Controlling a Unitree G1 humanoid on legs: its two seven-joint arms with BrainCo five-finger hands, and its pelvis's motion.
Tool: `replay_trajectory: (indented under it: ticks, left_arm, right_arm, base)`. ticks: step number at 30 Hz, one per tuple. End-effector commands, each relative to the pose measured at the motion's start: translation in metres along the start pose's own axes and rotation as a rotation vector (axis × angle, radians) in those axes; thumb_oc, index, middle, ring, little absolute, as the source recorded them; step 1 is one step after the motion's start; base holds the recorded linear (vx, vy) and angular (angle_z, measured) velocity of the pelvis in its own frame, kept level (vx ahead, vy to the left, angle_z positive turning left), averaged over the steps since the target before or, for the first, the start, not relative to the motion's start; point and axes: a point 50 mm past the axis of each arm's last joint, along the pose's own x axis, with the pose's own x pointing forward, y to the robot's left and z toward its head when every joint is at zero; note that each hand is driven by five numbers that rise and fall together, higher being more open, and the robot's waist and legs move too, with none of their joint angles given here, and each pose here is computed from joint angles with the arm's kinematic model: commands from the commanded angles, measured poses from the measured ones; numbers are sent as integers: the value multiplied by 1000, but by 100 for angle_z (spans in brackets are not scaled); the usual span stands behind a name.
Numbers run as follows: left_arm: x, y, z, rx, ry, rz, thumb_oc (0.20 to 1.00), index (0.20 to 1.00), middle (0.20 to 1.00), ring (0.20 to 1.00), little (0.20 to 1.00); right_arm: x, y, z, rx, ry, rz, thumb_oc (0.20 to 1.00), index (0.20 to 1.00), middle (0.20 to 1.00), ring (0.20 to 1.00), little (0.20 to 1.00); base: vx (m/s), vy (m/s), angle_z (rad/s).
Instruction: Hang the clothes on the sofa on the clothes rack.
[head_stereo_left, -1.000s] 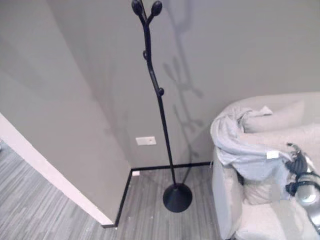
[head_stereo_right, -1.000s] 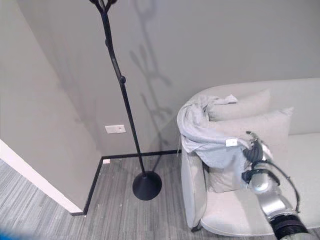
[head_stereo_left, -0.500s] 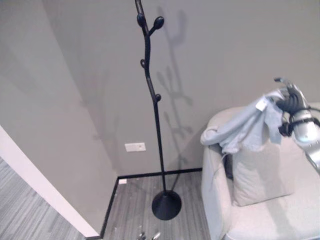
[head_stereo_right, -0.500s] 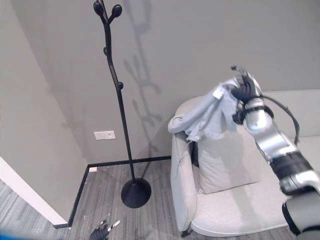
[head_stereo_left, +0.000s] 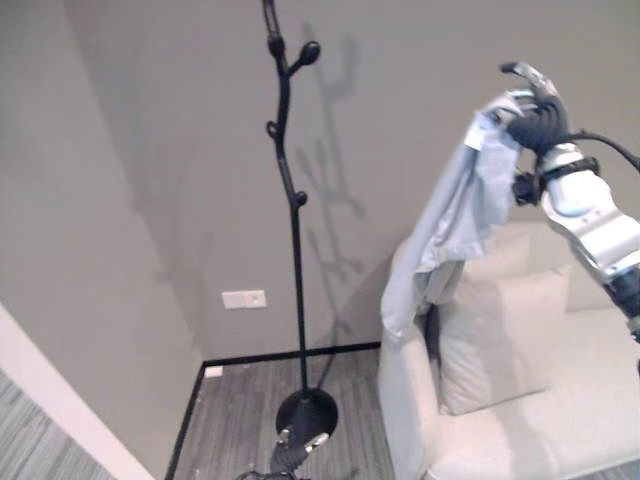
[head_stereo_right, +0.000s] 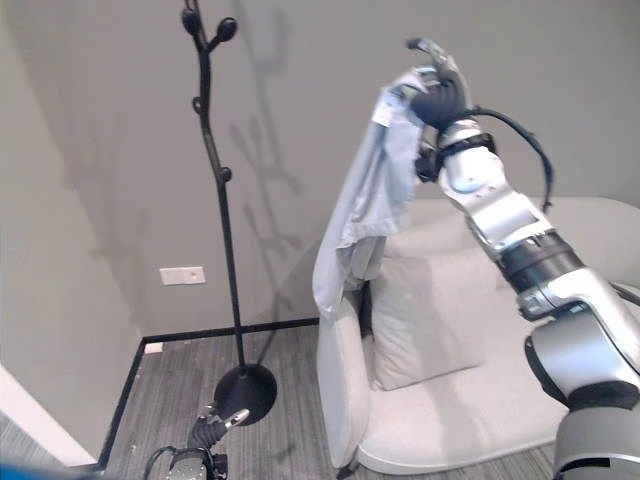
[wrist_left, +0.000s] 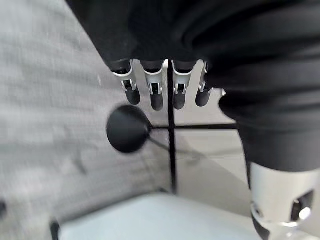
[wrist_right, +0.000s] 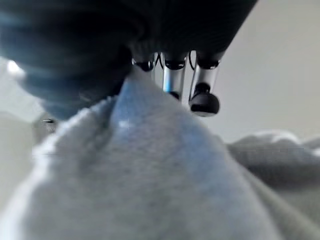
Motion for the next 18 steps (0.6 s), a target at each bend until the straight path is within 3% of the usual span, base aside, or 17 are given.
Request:
replay_trajectory:
  ticks: [1, 5, 14, 18]
  left_arm:
    - [9, 13, 30, 104, -158, 101, 1000, 1000, 1000, 1000, 1000]
    - [13, 22, 42, 251, -227, 205, 1000, 1000, 1000, 1000, 1000]
    - [19, 27, 71, 489, -405, 303, 1000, 1000, 1000, 1000, 1000]
    - [21, 23, 88, 479, -448, 322, 1000, 1000, 1000, 1000, 1000]
  right_arm:
    - [29, -26, 60, 109, -223, -154, 200, 200, 200, 200, 200]
    - [37, -22, 100, 163, -363, -160, 200, 200, 200, 200, 200]
    - [57, -14, 137, 213, -434, -192, 200, 200, 200, 200, 200]
    - [61, -8, 149, 247, -454, -190, 200, 200, 200, 200, 200]
  base:
    - [7, 5, -7]
    - [-17, 7, -9]
    - [-9, 9, -12]
    - [-2, 0, -1]
